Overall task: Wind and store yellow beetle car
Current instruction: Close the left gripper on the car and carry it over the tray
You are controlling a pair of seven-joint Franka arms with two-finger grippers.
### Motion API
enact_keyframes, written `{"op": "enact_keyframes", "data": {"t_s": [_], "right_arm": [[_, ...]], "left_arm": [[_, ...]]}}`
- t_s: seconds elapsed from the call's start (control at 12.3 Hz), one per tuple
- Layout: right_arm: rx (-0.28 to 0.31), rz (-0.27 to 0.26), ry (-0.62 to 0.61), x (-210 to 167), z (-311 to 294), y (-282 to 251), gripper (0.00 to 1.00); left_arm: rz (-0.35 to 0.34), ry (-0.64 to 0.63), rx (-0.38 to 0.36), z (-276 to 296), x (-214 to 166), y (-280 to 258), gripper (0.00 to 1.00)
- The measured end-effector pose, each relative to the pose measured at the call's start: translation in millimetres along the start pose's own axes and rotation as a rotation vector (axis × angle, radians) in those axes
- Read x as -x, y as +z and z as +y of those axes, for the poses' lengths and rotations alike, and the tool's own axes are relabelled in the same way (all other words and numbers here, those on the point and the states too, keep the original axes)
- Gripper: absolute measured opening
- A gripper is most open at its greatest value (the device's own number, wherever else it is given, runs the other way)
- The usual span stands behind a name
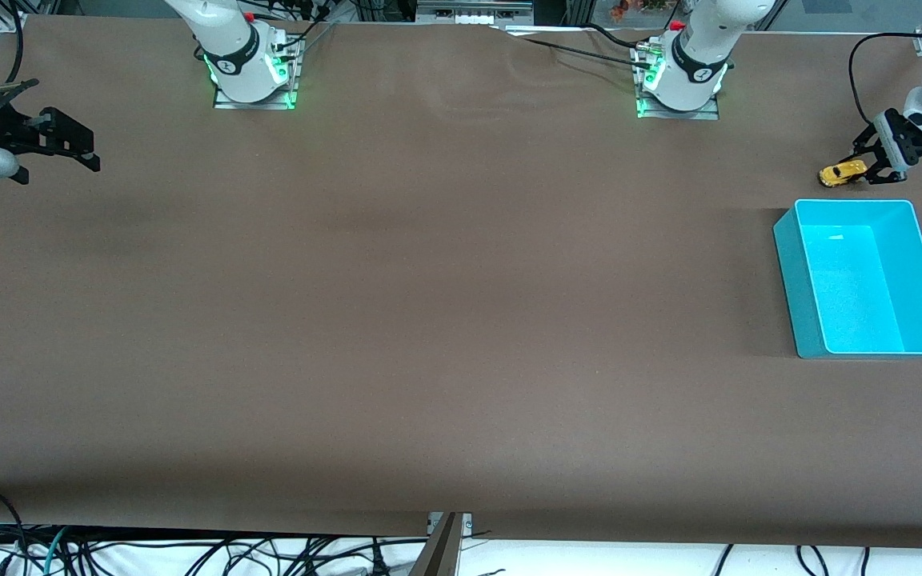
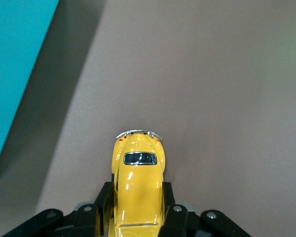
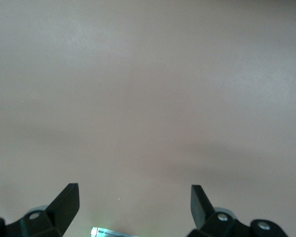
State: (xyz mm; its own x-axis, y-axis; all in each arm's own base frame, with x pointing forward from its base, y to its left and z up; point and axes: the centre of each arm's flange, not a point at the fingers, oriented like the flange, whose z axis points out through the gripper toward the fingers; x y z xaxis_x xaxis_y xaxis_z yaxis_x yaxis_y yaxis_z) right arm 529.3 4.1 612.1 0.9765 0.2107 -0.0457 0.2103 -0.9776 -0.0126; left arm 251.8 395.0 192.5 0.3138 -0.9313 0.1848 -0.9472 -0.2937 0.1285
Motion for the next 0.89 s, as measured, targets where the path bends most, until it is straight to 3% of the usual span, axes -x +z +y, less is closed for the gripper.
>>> {"op": "enact_keyframes", "data": {"t_s": [0.24,0.57,0.89], "right_arm": [[0.000,0.000,0.000,0,0,0,1.00],[0.000,0.001,0.000,0,0,0,1.00],[0.000,0.002,-0.002,0,0,-1,1.00]], "left_arm": [[-0.008,-0.004,0.002,-10,11,-32,0.44],[-0.013,0.005,0.015,-37,26,-115,0.44],[-0.054,0.106,0.019,-105,-36,-192,0.44]]}}
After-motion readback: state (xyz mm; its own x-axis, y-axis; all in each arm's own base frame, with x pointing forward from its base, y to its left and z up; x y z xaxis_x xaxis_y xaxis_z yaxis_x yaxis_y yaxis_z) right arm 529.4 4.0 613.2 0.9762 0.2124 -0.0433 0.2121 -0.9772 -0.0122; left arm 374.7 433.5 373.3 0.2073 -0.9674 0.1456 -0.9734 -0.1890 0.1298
